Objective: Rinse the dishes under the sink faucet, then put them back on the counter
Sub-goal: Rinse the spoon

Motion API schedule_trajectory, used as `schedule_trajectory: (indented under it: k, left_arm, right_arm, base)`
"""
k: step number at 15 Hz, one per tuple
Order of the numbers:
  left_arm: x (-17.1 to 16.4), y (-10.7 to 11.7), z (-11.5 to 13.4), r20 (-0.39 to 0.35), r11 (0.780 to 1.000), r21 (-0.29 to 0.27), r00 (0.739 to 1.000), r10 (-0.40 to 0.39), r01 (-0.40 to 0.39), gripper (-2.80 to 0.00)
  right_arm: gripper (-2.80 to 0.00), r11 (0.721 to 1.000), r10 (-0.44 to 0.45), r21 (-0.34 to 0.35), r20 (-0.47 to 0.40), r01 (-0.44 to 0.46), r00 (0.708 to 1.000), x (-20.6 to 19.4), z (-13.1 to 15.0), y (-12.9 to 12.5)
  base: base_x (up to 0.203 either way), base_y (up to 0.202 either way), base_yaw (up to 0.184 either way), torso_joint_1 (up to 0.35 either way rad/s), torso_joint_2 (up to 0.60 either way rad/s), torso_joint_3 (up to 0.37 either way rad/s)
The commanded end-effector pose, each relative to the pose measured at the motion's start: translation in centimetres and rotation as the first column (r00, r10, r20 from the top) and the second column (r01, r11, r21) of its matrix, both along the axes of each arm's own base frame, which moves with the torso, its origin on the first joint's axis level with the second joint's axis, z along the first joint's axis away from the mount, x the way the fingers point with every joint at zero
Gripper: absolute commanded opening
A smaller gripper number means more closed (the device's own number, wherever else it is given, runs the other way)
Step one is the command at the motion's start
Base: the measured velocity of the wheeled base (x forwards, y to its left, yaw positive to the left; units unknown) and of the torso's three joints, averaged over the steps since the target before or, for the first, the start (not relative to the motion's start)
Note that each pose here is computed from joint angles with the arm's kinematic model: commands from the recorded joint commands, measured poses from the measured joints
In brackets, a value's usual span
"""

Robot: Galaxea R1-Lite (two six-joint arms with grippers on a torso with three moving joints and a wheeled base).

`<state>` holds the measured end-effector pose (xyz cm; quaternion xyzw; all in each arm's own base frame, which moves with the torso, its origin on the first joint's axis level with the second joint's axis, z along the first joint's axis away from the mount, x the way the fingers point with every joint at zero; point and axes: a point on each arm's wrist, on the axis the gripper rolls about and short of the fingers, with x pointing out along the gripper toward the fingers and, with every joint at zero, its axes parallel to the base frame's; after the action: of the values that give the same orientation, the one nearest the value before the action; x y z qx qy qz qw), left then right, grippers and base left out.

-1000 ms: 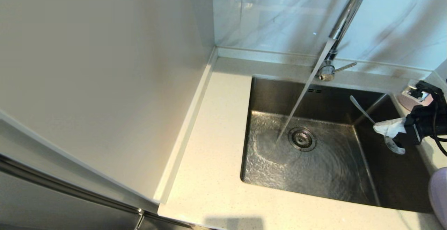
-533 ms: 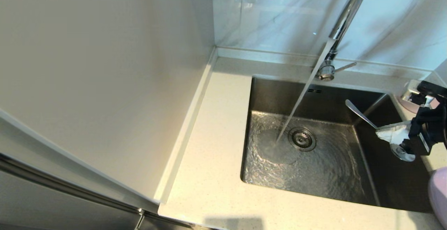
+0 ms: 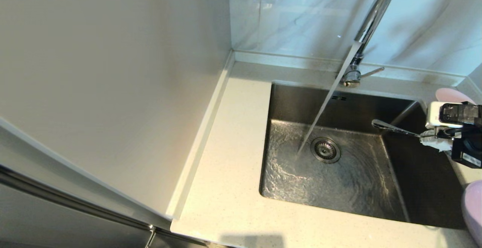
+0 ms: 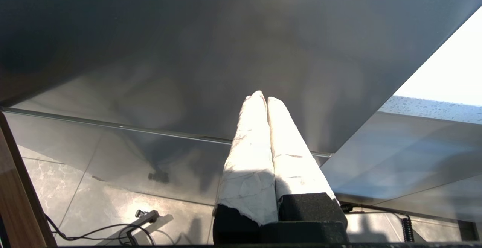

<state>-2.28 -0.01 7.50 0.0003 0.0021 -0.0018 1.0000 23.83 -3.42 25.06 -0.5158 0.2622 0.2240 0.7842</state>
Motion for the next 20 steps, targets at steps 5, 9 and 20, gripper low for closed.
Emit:
schedule_trajectory:
  k: [5, 9, 20]
  left_arm:
    - [0.0, 0.0, 0.0, 0.0, 1.0, -0.001, 1.0, 0.001, -0.001, -2.8]
    - [0.0, 0.0, 0.0, 0.0, 1.0, -0.001, 1.0, 0.001, -0.001, -2.8]
    - [0.0, 0.0, 0.0, 0.0, 1.0, -0.001, 1.0, 0.0, 0.0, -2.8]
  right_arm:
    - [-2.8, 0.999, 0.048, -0.028, 0.106, -0.045, 0.993, 1.1, 0.5, 4.4]
    - [-2.8, 0.99, -0.139, 0.018, 0.181, 0.137, 0.974, 3.3, -0.6, 6.0]
    - [-2.8, 0.989, -0.145, 0.013, 0.24, 0.146, 0.96, 5.8, -1.8, 8.2]
  base:
    - [0.0, 0.0, 0.0, 0.0, 0.0, 0.0]
    - [0.0, 0.0, 0.0, 0.0, 0.0, 0.0]
    - [0.0, 0.0, 0.0, 0.0, 0.0, 0.0]
